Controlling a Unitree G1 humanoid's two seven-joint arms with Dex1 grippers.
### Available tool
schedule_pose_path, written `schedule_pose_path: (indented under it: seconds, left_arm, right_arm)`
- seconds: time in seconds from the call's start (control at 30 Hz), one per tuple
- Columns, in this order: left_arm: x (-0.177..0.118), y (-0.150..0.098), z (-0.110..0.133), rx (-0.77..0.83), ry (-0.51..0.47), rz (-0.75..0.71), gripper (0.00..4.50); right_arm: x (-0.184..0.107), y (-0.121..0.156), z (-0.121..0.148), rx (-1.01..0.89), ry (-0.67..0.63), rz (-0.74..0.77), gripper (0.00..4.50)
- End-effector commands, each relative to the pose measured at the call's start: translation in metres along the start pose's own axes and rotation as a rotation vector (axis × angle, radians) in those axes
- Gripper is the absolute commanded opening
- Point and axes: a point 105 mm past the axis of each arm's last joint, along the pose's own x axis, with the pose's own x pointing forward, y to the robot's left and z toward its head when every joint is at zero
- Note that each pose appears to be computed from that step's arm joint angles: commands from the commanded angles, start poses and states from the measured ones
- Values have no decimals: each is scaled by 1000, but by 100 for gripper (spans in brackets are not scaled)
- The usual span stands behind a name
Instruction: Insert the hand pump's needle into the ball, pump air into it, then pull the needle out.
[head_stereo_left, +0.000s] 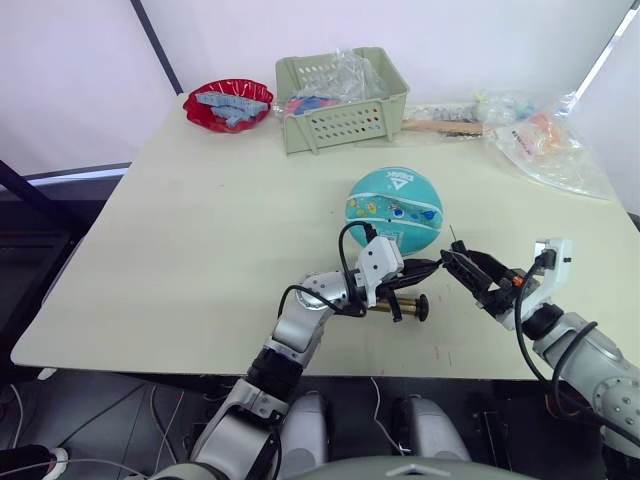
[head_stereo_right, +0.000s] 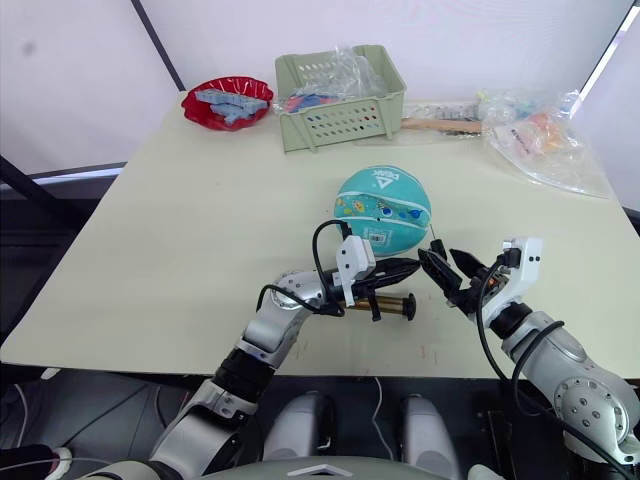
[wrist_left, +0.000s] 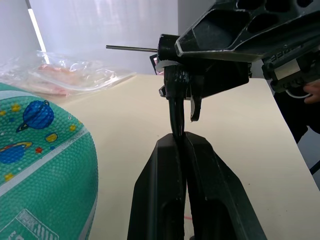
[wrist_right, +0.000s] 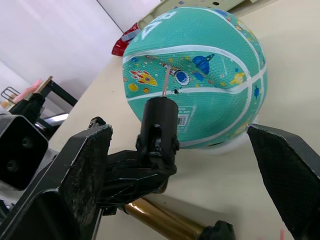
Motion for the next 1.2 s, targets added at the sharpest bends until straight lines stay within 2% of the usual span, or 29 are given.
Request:
schedule_pose_path:
  seconds: [0.03,0.07,0.13,0.17,0.27,0.7,0.87,0.97,1.03,1.2]
  left_arm:
    - [3,-3,11,32,-44,-10,0]
    - [3,-4,11,32,-43,-10,0]
    - [3,-3,10,32,-41,-10,0]
    - [2,-3,9,33,-39,-10,0]
    - [2,-3,7,32,-32,-9,0]
    - [0,-1,5,33,-28,-7,0]
    - [-3,2,10,44,-39,-16,195]
    - [-9,11,19,55,-44,-7,331]
    - [-11,13,22,61,-44,-8,438]
    - [-27,26,46,97,-63,-5,446]
  right_arm:
    - [-2,3,8,-26,-34,20,364]
    - [-2,3,8,-26,-33,20,302]
    - [-2,3,7,-28,-29,23,245]
    - [-2,3,7,-30,-27,23,177]
    - [-2,0,8,-37,-30,19,36]
    - [-1,5,11,-58,-46,44,32]
    - [-5,5,11,-106,-32,60,32]
    - [-8,5,14,-159,-27,91,32]
    - [-10,6,14,-174,-17,108,32]
    - [-20,1,15,-294,38,153,32]
